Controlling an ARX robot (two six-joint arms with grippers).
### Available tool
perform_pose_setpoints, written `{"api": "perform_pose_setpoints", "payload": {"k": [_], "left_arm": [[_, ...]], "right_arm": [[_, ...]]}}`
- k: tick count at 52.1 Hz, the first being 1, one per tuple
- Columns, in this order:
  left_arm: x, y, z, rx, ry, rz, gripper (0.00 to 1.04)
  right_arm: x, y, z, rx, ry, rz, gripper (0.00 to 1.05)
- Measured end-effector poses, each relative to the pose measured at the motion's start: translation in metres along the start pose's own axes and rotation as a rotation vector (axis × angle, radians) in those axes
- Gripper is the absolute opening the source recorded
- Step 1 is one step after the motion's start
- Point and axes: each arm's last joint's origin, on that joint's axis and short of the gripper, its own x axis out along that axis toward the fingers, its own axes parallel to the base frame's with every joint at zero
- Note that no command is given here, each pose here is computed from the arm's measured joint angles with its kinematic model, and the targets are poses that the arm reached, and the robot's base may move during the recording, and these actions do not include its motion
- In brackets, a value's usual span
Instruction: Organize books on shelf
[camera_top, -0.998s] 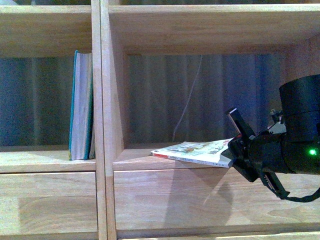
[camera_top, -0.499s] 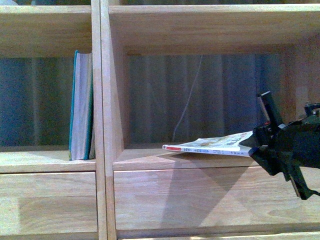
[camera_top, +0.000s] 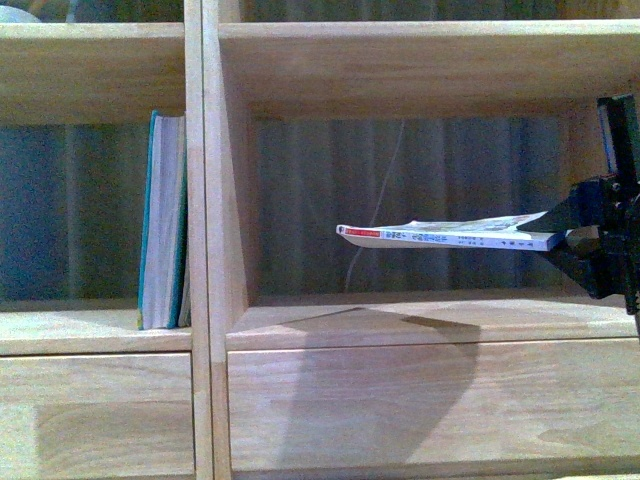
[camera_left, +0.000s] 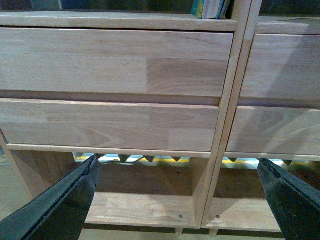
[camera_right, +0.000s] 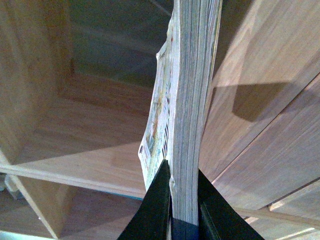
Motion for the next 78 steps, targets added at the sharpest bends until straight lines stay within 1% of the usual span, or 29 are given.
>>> {"api": "perform_pose_setpoints", "payload": {"k": [4, 5, 7, 8, 10, 11, 13, 14, 16, 18, 20, 27, 33, 38, 45, 59, 67, 74, 78], "left_arm": [[0.000, 0.000, 0.000, 0.000, 0.000, -0.001, 0.98], [0.000, 0.000, 0.000, -0.007, 0.007, -0.030, 0.98], [0.001, 0.000, 0.001, -0.039, 0.026, -0.132, 0.98], [0.001, 0.000, 0.002, -0.050, 0.031, -0.156, 0.98], [0.003, 0.000, 0.007, -0.078, 0.041, -0.255, 0.98], [0.004, -0.001, 0.008, -0.088, 0.041, -0.277, 0.98], [0.006, -0.003, 0.020, -0.112, 0.027, -0.362, 0.98], [0.007, -0.003, 0.023, -0.117, 0.023, -0.381, 0.98], [0.011, -0.006, 0.043, -0.142, -0.003, -0.438, 0.98], [0.017, -0.008, 0.062, -0.166, -0.028, -0.467, 0.98], [0.023, -0.009, 0.077, -0.187, -0.045, -0.499, 0.98], [0.043, -0.015, 0.115, -0.239, -0.088, -0.613, 0.98], [0.062, -0.019, 0.142, -0.304, -0.108, -0.690, 0.98], [0.083, -0.026, 0.162, -0.419, -0.099, -0.741, 0.98], [0.110, -0.036, 0.173, -0.571, -0.065, -0.765, 0.98], [0.137, -0.056, 0.171, -0.831, -0.035, -0.821, 0.98], [0.140, -0.067, 0.179, -0.932, -0.067, -0.891, 0.98], [0.142, -0.077, 0.188, -0.986, -0.100, -0.944, 0.98], [0.144, -0.084, 0.190, -1.011, -0.096, -0.966, 0.98]], "right_arm": [[-0.011, 0.011, -0.004, -0.017, 0.020, 0.021, 0.07], [-0.015, 0.015, -0.006, -0.024, 0.031, 0.031, 0.07], [-0.019, 0.019, -0.009, -0.032, 0.042, 0.041, 0.07], [-0.021, 0.021, -0.010, -0.037, 0.050, 0.047, 0.07], [-0.024, 0.025, -0.013, -0.047, 0.063, 0.058, 0.07], [-0.025, 0.027, -0.015, -0.052, 0.071, 0.065, 0.07], [-0.028, 0.030, -0.018, -0.061, 0.090, 0.074, 0.07], [-0.029, 0.032, -0.020, -0.066, 0.098, 0.079, 0.07], [-0.031, 0.036, -0.024, -0.077, 0.112, 0.090, 0.07], [-0.033, 0.038, -0.027, -0.088, 0.121, 0.095, 0.07], [-0.033, 0.039, -0.028, -0.092, 0.124, 0.099, 0.07], [-0.035, 0.036, -0.034, -0.101, 0.143, 0.095, 0.07], [-0.036, 0.034, -0.037, -0.101, 0.156, 0.099, 0.07], [-0.038, 0.036, -0.040, -0.095, 0.166, 0.125, 0.07], [-0.042, 0.043, -0.043, -0.081, 0.173, 0.178, 0.07], [-0.052, 0.055, -0.048, -0.027, 0.195, 0.276, 0.07], [-0.056, 0.059, -0.058, -0.003, 0.229, 0.308, 0.07], [-0.059, 0.060, -0.069, 0.008, 0.268, 0.331, 0.07], [-0.060, 0.061, -0.074, 0.017, 0.283, 0.336, 0.07]]}}
